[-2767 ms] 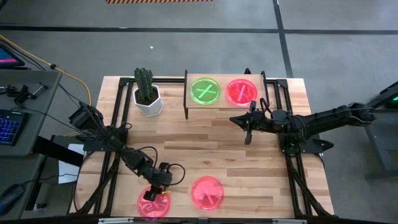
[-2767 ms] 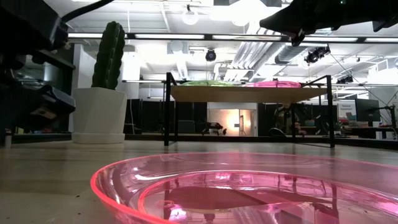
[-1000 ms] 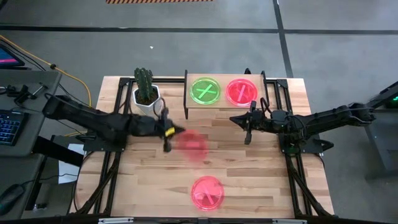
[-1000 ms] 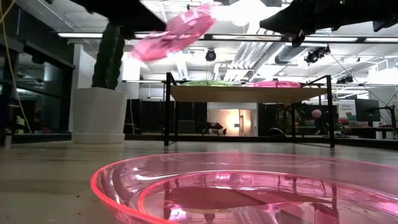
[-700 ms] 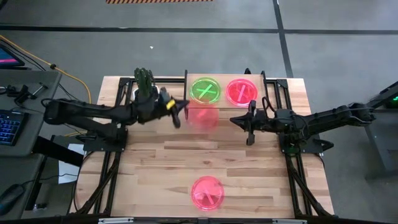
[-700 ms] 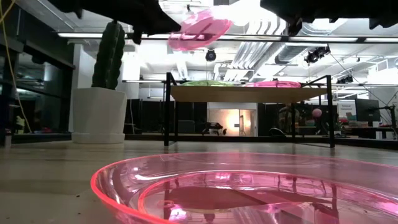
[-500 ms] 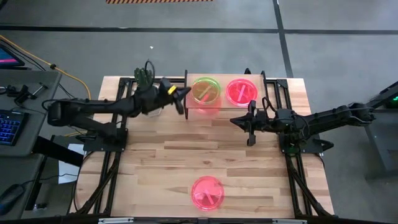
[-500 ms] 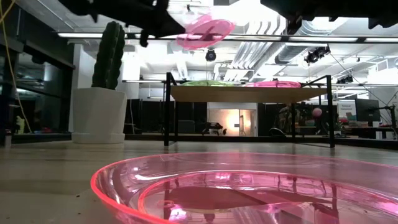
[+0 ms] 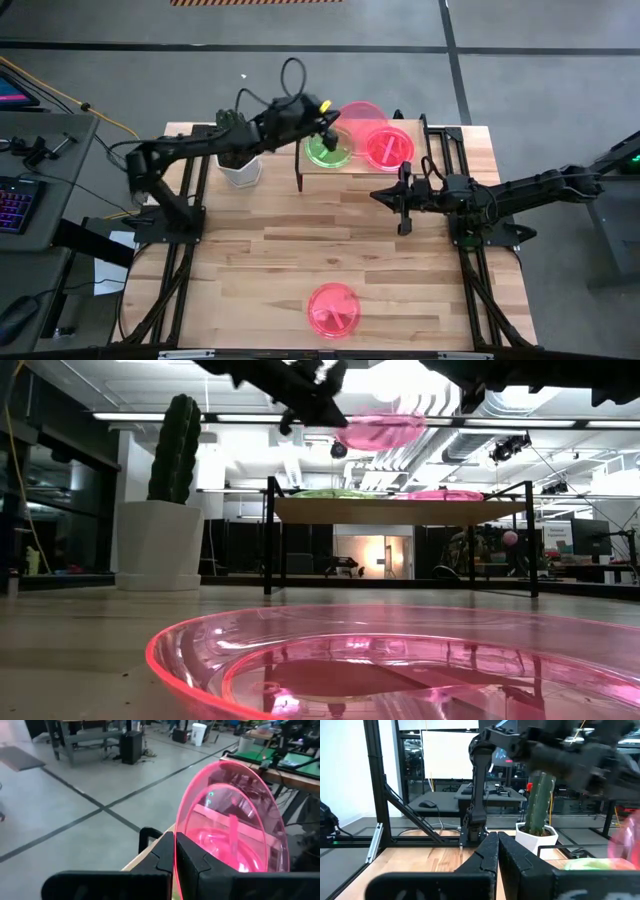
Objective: Place and stack plates onto a shelf
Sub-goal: Stack the pink plate on top of the pink plate on the shelf
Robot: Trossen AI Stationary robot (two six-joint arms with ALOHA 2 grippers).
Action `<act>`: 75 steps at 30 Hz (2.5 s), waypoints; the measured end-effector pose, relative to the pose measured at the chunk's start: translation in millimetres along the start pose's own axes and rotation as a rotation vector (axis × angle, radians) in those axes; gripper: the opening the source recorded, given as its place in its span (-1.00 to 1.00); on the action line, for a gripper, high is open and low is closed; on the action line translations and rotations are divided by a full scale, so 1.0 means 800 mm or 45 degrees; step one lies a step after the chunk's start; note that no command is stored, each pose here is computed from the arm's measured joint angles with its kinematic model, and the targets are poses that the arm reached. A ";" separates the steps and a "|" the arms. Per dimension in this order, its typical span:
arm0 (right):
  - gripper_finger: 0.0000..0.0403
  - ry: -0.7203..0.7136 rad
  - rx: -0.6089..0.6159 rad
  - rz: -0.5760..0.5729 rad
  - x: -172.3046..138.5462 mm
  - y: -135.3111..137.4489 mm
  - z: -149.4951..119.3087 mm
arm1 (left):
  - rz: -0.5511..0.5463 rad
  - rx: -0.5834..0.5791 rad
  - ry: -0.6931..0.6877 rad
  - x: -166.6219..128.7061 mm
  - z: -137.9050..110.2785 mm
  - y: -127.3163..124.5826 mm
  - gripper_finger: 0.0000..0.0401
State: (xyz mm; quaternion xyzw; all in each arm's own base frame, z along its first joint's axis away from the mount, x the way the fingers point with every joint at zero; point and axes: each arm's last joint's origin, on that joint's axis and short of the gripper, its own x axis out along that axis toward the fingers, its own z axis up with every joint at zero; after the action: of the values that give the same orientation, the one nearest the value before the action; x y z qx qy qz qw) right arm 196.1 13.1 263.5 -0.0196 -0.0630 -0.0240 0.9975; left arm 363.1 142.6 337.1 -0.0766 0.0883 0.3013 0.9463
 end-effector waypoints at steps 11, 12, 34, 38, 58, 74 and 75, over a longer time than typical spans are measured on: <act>-1.00 0.000 0.000 0.005 0.000 0.000 0.000 | 0.004 -0.039 0.029 0.086 -0.037 -0.011 -1.00; -1.00 0.000 0.000 0.005 0.000 0.000 0.000 | 0.006 -0.047 0.032 0.092 -0.043 -0.012 -1.00; -1.00 -0.001 0.000 0.005 0.000 0.000 0.000 | -0.051 -0.112 -0.069 0.115 -0.067 -0.031 -1.00; -1.00 -0.001 0.000 0.005 0.000 0.000 0.000 | -0.050 -0.111 -0.066 0.115 -0.067 -0.031 -0.99; -1.00 -0.001 0.001 0.004 0.000 0.000 0.000 | -0.081 -0.034 -0.062 0.115 -0.068 -0.034 -0.62; -1.00 0.051 -0.005 0.007 0.000 0.000 -0.005 | -0.019 0.182 0.043 0.076 -0.022 0.003 -0.47; -1.00 0.052 -0.005 0.007 0.000 0.000 -0.005 | -0.048 0.202 0.066 0.069 -0.018 0.005 -0.47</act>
State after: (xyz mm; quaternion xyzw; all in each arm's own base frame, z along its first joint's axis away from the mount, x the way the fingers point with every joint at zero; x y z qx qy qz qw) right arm 196.5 13.2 259.6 -0.0211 -0.0425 -0.0218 0.9986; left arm 403.1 173.9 311.3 -0.0110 0.1350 0.2735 0.9523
